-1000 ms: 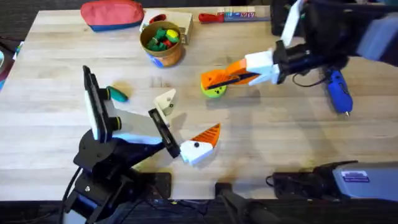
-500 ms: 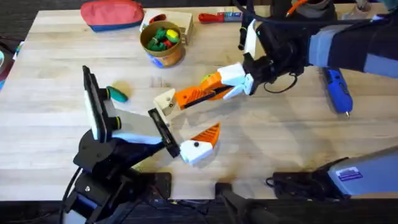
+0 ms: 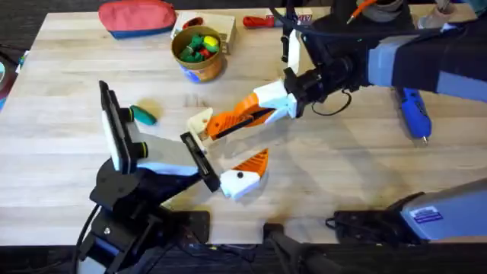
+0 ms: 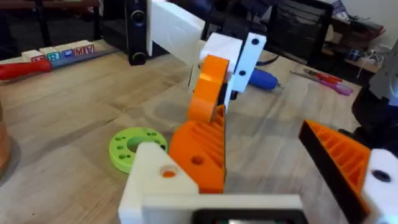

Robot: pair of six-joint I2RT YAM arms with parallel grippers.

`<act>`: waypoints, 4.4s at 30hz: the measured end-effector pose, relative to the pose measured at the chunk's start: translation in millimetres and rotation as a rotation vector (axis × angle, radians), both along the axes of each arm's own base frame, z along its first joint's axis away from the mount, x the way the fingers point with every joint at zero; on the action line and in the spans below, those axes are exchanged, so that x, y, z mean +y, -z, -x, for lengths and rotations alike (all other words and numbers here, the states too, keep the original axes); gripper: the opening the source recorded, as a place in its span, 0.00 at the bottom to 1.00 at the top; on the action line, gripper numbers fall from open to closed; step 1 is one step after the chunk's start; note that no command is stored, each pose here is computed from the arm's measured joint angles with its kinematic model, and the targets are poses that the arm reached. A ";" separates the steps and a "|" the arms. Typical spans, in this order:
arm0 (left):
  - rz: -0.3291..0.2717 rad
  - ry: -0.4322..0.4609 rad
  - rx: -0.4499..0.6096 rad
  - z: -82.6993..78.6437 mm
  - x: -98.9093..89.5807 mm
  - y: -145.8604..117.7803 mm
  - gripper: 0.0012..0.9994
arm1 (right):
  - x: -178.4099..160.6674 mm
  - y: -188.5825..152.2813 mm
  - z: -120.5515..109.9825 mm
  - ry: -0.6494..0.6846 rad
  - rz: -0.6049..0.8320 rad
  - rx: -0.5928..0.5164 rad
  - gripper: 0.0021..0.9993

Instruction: Pick up the gripper from the table and insert it into the empty holder that is missing its gripper. Then pick up a screw, insert it into the mounting hole, and use the screwdriver to tighten it. Finally, clean up the table by picking up the vegetable and placing it into the bucket.

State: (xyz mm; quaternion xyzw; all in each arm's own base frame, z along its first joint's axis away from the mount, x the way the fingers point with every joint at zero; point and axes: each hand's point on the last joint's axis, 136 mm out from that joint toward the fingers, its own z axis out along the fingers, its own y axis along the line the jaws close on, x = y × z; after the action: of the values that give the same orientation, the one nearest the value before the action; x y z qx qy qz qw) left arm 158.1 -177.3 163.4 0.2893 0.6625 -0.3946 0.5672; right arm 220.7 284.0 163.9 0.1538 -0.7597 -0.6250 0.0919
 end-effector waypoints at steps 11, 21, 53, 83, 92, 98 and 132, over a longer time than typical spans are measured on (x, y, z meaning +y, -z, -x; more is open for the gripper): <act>0.000 -0.005 -0.001 -0.7 0.4 -0.1 0.99 | 18.6 -1.9 -14.6 0.031 0.015 -0.051 0.00; 0.010 -0.062 0.019 -9.2 6.8 0.4 0.99 | 41.6 5.9 -16.9 0.044 0.050 -0.068 0.00; 0.012 0.008 0.018 1.3 -0.6 -0.1 0.99 | 40.5 -0.4 -9.2 -0.010 -0.009 -0.091 0.99; 0.012 0.012 0.018 1.9 -1.0 -0.1 0.99 | -72.0 29.3 -84.2 0.105 0.917 -0.753 0.61; 0.012 0.012 0.018 1.8 -1.0 -0.1 0.99 | -55.4 83.4 -69.4 -0.073 1.035 -0.748 0.47; 0.012 0.012 0.018 1.8 -1.0 -0.1 0.99 | -59.2 91.7 -72.6 -0.083 1.075 -0.755 0.31; 0.012 0.012 0.018 1.9 -1.0 -0.1 0.99 | -70.6 80.6 -73.5 -0.076 1.108 -0.745 0.00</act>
State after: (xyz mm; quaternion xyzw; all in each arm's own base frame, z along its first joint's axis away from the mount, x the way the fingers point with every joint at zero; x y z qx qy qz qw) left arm 156.2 -178.3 163.5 0.2865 0.6634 -0.4044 0.5606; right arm 294.3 213.5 83.2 0.3161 -0.9435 -0.0439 -0.0894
